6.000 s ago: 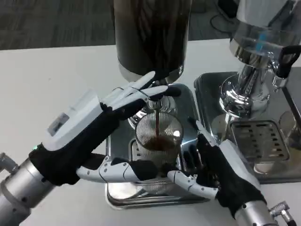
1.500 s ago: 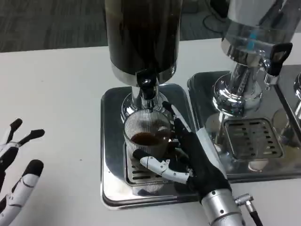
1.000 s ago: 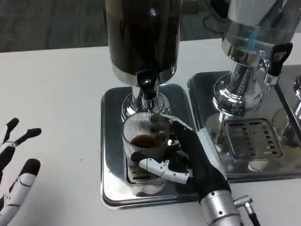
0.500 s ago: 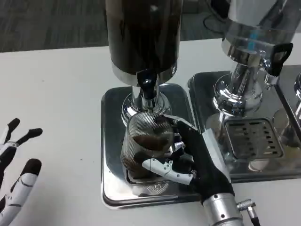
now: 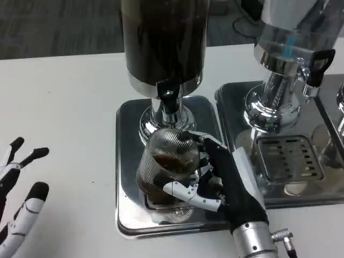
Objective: Grasp the cup under the faucet to collect the drink, then remove the cup.
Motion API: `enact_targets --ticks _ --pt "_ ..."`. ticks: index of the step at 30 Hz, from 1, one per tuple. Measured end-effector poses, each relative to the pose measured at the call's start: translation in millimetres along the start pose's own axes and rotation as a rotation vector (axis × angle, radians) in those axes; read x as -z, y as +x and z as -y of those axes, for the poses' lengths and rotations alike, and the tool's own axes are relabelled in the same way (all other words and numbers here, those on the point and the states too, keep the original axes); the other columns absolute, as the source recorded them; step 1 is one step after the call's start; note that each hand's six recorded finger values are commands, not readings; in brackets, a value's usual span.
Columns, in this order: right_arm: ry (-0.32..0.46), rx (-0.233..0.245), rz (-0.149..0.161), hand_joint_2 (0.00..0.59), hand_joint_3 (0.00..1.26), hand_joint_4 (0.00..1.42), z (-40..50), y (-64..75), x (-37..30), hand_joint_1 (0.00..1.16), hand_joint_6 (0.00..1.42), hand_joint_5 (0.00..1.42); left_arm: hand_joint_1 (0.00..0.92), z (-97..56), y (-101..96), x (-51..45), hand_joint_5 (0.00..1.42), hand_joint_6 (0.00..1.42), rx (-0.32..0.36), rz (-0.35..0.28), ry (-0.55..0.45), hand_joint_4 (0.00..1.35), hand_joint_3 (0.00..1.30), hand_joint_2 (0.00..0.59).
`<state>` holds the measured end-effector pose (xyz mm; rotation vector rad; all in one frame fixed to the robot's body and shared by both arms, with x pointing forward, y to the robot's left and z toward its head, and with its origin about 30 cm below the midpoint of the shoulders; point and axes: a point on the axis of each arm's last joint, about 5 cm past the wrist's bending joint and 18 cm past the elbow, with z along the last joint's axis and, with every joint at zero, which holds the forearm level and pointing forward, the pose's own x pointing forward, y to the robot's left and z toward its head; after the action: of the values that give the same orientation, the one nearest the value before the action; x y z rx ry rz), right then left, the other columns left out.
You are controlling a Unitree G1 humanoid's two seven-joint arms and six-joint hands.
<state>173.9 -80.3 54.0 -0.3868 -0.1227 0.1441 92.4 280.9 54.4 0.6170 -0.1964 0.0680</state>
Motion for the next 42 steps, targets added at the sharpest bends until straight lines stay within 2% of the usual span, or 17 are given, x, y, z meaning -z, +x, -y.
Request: enact_targets --ticks 3,5,8,15,23,27,31,36,40,42 --pt "-0.02 0.0 0.008 0.186 0.5 0.58 0.7 -0.9 -0.5 0.89 1.05 0.71 0.0 0.7 -0.4 0.7 0.12 0.0 0.009 -0.007 0.005 0.0 0.22 0.229" --pt "-0.051 0.005 0.017 0.186 0.5 0.58 2.4 -2.7 -1.8 0.89 1.06 0.71 0.0 1.9 -0.3 1.8 0.12 0.0 0.046 -0.029 0.029 0.0 0.22 0.229" --pt "-0.054 0.013 0.008 0.19 0.5 0.58 3.7 -2.7 -2.0 0.88 1.07 0.71 0.0 3.8 0.8 3.0 0.11 0.0 0.111 -0.048 0.067 0.0 0.21 0.227" --pt "-0.059 0.03 -0.003 0.195 0.51 0.59 5.7 -6.4 -3.0 0.88 1.08 0.71 0.0 7.9 2.2 4.2 0.1 0.0 0.194 -0.077 0.105 0.0 0.19 0.224" --pt "-0.121 0.051 -0.038 0.2 0.51 0.59 13.2 -7.1 -10.6 0.88 1.1 0.72 0.0 8.1 9.8 -1.9 0.03 0.0 0.319 -0.043 0.223 0.0 0.12 0.213" --pt "-0.158 0.047 -0.042 0.202 0.51 0.59 16.2 -7.6 -14.4 0.88 1.1 0.72 0.0 9.1 13.4 -4.8 0.01 0.0 0.37 -0.036 0.28 0.0 0.1 0.212" --pt "-0.189 0.043 -0.057 0.22 0.5 0.6 18.5 -9.7 -18.3 0.86 1.12 0.72 0.0 10.3 14.3 -5.7 0.0 0.0 0.386 -0.039 0.292 0.0 0.09 0.202" --pt "-0.2 0.033 -0.061 0.224 0.5 0.6 21.6 -11.7 -21.8 0.85 1.14 0.72 0.0 12.2 13.6 -6.1 0.0 0.0 0.386 -0.032 0.293 0.0 0.07 0.2" --pt "-0.22 0.036 -0.054 0.233 0.51 0.61 23.7 -14.7 -25.4 0.84 1.14 0.73 0.0 9.8 13.5 -5.7 0.0 0.0 0.389 -0.03 0.306 0.0 0.05 0.198" --pt "-0.244 0.035 -0.045 0.233 0.51 0.61 24.9 -15.7 -29.3 0.84 1.16 0.74 0.0 10.1 13.1 -5.4 0.0 0.0 0.394 -0.032 0.307 0.0 0.02 0.193"
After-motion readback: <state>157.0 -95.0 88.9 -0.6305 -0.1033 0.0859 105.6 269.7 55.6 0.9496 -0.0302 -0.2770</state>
